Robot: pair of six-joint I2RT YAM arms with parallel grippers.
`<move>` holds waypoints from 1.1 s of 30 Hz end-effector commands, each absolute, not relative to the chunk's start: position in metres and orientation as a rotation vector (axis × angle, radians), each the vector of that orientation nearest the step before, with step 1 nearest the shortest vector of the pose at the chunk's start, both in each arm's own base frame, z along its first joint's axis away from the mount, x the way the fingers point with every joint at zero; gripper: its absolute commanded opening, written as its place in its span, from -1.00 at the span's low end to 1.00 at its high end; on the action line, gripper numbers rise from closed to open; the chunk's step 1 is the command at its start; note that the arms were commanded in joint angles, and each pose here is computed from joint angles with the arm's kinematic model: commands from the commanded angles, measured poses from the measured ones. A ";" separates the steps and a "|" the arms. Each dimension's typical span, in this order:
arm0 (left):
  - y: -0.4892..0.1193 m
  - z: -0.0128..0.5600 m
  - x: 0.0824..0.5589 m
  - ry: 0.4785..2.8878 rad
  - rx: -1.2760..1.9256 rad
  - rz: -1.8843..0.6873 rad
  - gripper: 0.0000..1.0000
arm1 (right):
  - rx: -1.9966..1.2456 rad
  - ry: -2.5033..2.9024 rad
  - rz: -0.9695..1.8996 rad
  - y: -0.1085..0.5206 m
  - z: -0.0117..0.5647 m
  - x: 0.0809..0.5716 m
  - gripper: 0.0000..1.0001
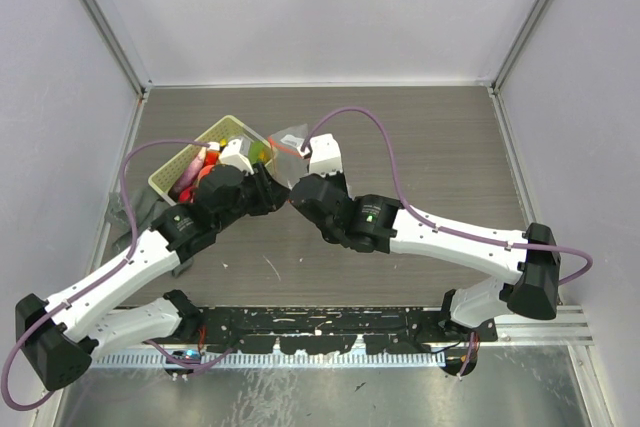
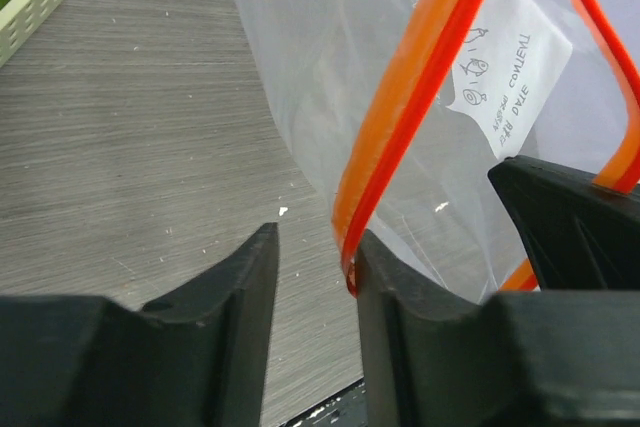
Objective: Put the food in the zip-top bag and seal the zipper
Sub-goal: Open the zipper of the food storage bag.
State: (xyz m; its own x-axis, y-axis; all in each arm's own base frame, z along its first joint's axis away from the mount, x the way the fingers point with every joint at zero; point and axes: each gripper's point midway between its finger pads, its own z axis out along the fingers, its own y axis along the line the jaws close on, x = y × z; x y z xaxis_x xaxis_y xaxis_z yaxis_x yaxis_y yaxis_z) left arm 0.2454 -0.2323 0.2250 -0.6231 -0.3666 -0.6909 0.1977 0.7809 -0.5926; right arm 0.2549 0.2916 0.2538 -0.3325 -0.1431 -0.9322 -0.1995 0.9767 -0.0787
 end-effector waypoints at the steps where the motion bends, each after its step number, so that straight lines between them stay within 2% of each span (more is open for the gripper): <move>1: -0.240 0.235 0.249 2.070 -0.118 -0.845 -0.40 | -0.193 1.883 0.122 0.299 0.277 0.259 -0.99; 4: -0.245 0.233 0.249 2.079 -0.125 -0.870 -0.67 | -0.204 1.893 0.110 0.302 0.270 0.259 -0.94; 7: -0.247 0.235 0.250 2.062 -0.160 -0.902 -0.96 | -0.193 1.892 0.082 0.296 0.266 0.260 -0.76; 8: -0.246 0.235 0.250 2.058 -0.172 -0.909 -1.00 | -0.191 1.891 0.068 0.293 0.263 0.260 -0.68; 14: -0.252 0.237 0.248 2.048 -0.242 -0.987 -1.00 | -0.203 1.901 0.020 0.283 0.248 0.258 -0.36; 20: -0.258 0.236 0.248 2.040 -0.290 -1.051 -1.00 | -0.241 1.960 0.041 0.286 0.219 0.251 -0.21; 26: -0.256 0.233 0.249 2.047 -0.305 -1.033 -1.00 | -0.234 1.988 0.026 0.278 0.204 0.246 -0.23; 29: -0.253 0.230 0.249 2.052 -0.309 -1.011 -1.00 | -0.229 1.983 -0.011 0.270 0.203 0.246 -0.39; 33: -0.249 0.224 0.249 2.074 -0.290 -0.967 -1.00 | -0.177 1.947 -0.096 0.252 0.212 0.249 -0.73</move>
State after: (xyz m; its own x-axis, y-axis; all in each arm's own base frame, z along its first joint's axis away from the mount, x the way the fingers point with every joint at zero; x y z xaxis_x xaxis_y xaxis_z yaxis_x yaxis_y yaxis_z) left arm 0.2452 -0.2501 0.2115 -0.6786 -0.4839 -0.5526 0.0958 0.6875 -0.7198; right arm 0.2440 0.2715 0.1862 -0.4184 -0.2344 -0.8775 -0.1841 0.9679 -0.1708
